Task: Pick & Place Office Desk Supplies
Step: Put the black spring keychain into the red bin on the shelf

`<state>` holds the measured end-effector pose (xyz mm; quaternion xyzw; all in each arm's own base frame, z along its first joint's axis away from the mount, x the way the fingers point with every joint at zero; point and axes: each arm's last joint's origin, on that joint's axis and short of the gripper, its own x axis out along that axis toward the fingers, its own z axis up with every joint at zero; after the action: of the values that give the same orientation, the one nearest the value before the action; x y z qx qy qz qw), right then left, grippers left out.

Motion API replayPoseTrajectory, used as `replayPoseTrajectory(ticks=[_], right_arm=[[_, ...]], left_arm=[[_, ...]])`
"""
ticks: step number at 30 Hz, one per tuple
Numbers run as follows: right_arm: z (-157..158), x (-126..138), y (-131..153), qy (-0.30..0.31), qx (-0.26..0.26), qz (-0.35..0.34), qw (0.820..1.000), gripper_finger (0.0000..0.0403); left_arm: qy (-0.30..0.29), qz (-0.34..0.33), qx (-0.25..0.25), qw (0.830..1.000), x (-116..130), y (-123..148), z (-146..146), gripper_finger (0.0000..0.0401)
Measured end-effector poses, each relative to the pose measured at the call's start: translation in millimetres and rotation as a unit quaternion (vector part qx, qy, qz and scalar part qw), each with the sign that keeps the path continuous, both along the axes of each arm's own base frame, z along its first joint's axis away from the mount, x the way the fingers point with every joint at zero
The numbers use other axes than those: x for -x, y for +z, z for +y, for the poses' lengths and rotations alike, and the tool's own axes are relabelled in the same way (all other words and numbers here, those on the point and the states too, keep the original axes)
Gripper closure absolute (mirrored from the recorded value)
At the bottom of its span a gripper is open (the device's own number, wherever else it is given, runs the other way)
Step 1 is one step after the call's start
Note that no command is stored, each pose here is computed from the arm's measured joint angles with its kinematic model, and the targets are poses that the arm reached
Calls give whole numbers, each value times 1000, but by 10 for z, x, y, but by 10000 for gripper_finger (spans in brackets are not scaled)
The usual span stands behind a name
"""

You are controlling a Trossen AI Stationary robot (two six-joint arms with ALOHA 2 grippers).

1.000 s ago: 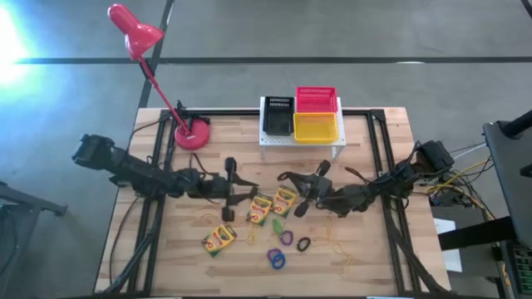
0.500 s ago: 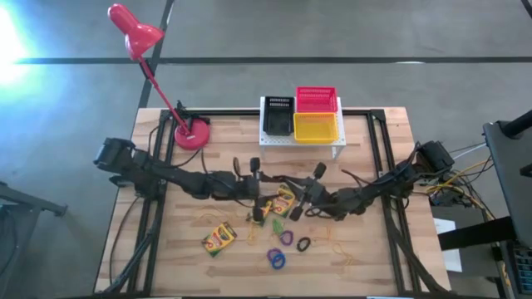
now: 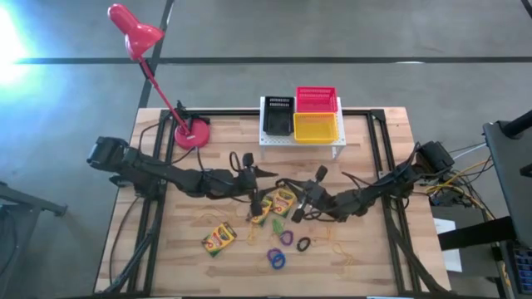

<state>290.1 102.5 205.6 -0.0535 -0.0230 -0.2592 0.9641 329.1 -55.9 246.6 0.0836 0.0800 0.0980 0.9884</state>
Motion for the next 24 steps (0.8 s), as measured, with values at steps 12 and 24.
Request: replayPoseTrajectory(ticks=[12, 24], right_arm=[[10, -5, 0, 22, -5, -6, 1000, 385], [75, 161, 140, -41, 37, 43, 998, 379]], left_arm=[[22, 17, 20, 999, -60, -124, 90, 250], [14, -2, 37, 999, 58, 92, 94, 383]])
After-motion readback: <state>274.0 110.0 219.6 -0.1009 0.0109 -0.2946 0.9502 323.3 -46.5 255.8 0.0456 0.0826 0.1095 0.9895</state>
